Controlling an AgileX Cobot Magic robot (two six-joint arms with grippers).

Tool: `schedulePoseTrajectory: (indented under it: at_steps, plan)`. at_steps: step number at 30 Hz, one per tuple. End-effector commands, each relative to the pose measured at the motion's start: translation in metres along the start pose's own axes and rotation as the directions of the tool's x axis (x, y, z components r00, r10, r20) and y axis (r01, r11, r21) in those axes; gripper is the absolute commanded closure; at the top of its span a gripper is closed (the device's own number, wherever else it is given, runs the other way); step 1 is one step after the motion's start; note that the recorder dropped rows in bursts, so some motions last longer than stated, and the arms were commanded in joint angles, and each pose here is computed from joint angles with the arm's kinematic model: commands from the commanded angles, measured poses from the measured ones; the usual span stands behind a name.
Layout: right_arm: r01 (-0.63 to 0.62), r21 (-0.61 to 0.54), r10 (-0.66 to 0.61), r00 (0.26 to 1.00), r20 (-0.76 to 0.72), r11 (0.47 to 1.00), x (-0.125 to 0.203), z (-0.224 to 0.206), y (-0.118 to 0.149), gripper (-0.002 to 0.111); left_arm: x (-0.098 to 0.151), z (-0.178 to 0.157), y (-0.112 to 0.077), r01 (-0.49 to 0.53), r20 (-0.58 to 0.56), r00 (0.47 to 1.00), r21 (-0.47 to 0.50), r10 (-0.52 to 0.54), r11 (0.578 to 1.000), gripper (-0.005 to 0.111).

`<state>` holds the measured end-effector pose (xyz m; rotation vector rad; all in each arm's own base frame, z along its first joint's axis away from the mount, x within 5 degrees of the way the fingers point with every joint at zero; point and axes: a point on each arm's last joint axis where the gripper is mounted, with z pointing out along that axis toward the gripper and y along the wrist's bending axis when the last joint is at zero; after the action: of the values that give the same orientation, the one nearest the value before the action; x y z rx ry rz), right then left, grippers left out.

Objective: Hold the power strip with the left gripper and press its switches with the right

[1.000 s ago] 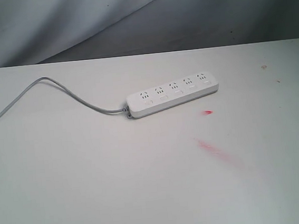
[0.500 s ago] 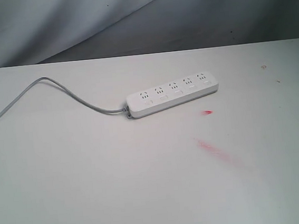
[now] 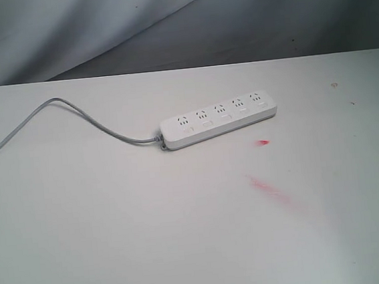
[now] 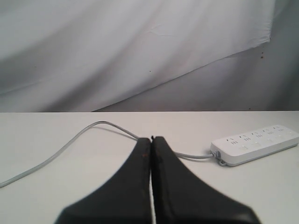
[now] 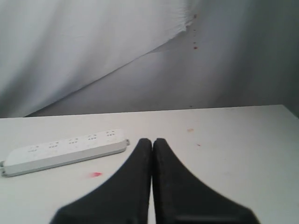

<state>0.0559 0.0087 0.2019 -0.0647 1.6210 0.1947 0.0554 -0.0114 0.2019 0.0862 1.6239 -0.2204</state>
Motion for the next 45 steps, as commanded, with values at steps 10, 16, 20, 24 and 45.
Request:
schedulePoseTrajectory:
  at_steps: [10,16,20,24,45]
  plan:
    - [0.012,0.167,-0.012,1.000,-0.005,0.986,0.0017,-0.0010,-0.0097,0.108,0.0011,-0.0001,0.0002,-0.002,0.002,1.000,-0.002,0.002,1.000,0.107]
    - [0.059,0.167,-0.058,0.998,-0.012,0.984,0.0017,-0.0010,-0.0097,0.108,0.0011,-0.0001,0.0002,-0.002,0.002,1.000,-0.002,0.002,1.000,0.107]
    - [0.091,0.164,-0.089,0.996,-0.018,0.982,0.0017,-0.0010,-0.0095,0.108,0.0011,-0.0001,0.0002,-0.002,0.002,1.000,-0.002,0.002,1.000,0.107]
    - [0.160,0.155,-0.157,0.987,-0.029,0.975,0.0019,-0.0009,-0.0088,0.108,0.0011,-0.0001,0.0002,-0.002,0.002,1.000,-0.002,0.002,1.000,0.107]
    - [0.179,0.154,-0.176,0.984,-0.031,0.972,0.0017,-0.0009,-0.0088,0.108,0.0011,-0.0001,0.0002,-0.002,0.002,1.000,-0.002,0.002,1.000,0.107]
